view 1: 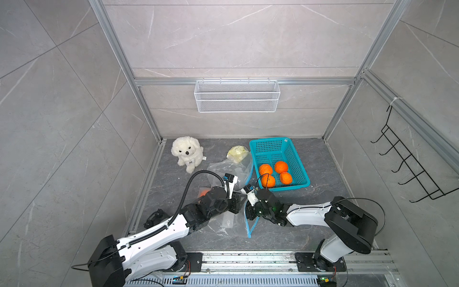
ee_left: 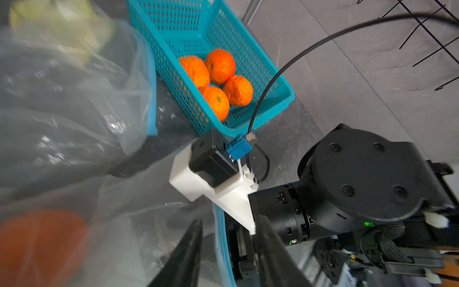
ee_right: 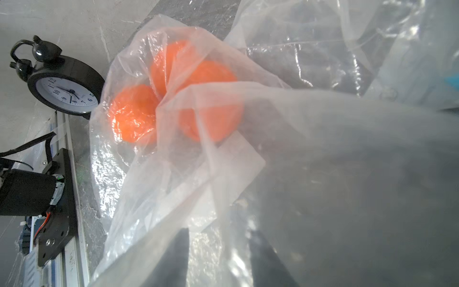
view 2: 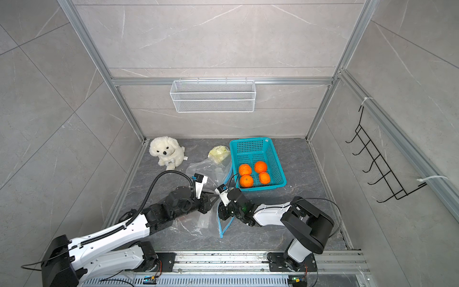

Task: Open the zip-top bag and take out the orange
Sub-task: Pick up the orange from the zipper food storage bag.

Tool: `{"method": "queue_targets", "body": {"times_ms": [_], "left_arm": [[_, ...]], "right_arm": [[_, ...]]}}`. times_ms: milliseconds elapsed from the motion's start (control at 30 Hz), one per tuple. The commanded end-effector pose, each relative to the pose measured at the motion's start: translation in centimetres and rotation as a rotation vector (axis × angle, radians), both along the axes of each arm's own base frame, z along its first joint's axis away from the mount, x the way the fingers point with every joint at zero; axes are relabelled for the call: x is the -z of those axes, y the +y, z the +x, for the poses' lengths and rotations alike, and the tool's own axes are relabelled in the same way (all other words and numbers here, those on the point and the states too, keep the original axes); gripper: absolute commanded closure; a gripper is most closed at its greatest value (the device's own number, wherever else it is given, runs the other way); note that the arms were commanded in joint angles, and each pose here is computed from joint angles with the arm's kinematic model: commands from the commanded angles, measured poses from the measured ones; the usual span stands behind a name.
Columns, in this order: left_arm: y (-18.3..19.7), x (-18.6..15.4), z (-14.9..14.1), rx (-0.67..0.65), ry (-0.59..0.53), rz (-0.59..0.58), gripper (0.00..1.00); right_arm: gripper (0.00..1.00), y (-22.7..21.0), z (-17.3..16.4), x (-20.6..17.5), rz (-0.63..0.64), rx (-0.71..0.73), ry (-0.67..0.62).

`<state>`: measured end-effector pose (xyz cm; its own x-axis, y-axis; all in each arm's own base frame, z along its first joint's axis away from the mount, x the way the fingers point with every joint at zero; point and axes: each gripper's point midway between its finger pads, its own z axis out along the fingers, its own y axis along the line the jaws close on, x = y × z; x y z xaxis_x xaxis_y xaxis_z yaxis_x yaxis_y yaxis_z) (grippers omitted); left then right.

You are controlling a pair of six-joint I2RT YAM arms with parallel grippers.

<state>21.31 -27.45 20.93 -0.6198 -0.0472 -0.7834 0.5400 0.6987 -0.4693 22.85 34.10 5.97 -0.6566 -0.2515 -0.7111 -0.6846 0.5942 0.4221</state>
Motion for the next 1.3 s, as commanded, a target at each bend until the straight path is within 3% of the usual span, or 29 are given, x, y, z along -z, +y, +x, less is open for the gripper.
{"method": "queue_targets", "body": {"times_ms": [0,133,200,300,500,600,767,900,1133,1267], "left_arm": [[4.9,-0.5,2.3,-0.207,-0.059,0.055,0.47],[11.2,2.1,5.5,-0.408,0.017,0.072,0.43],[12.7,3.8,6.9,-0.440,0.073,0.043,0.47],[13.7,6.2,8.3,-0.488,0.108,0.111,0.56],[12.0,8.9,10.9,-0.447,0.126,0.159,0.65],[11.4,9.8,12.0,-0.428,0.109,0.191,0.78],[11.1,11.5,13.0,-0.418,0.117,0.243,0.81],[10.0,13.8,12.9,-0.357,0.167,0.277,0.92],[7.0,17.3,10.8,-0.259,0.185,0.459,0.98],[7.1,18.2,10.1,-0.266,0.193,0.485,1.00]], "right_arm": [[0.56,0.9,0.8,-0.9,0.028,0.002,-0.051],[0.55,0.9,0.8,-0.4,0.013,-0.001,-0.053],[0.55,0.7,0.9,-0.1,0.003,0.004,-0.052],[0.55,0.1,1.1,0.3,-0.012,0.035,-0.068],[0.44,0.4,1.1,0.0,0.008,0.042,-0.130],[0.42,0.9,0.7,-0.3,0.018,0.023,-0.150],[0.43,1.0,0.8,-0.2,0.002,0.019,-0.156],[0.43,0.9,1.1,0.0,-0.034,0.016,-0.168],[0.41,2.0,2.5,0.1,-0.068,0.008,-0.220],[0.42,2.4,3.2,0.5,-0.088,0.011,-0.236]]}}
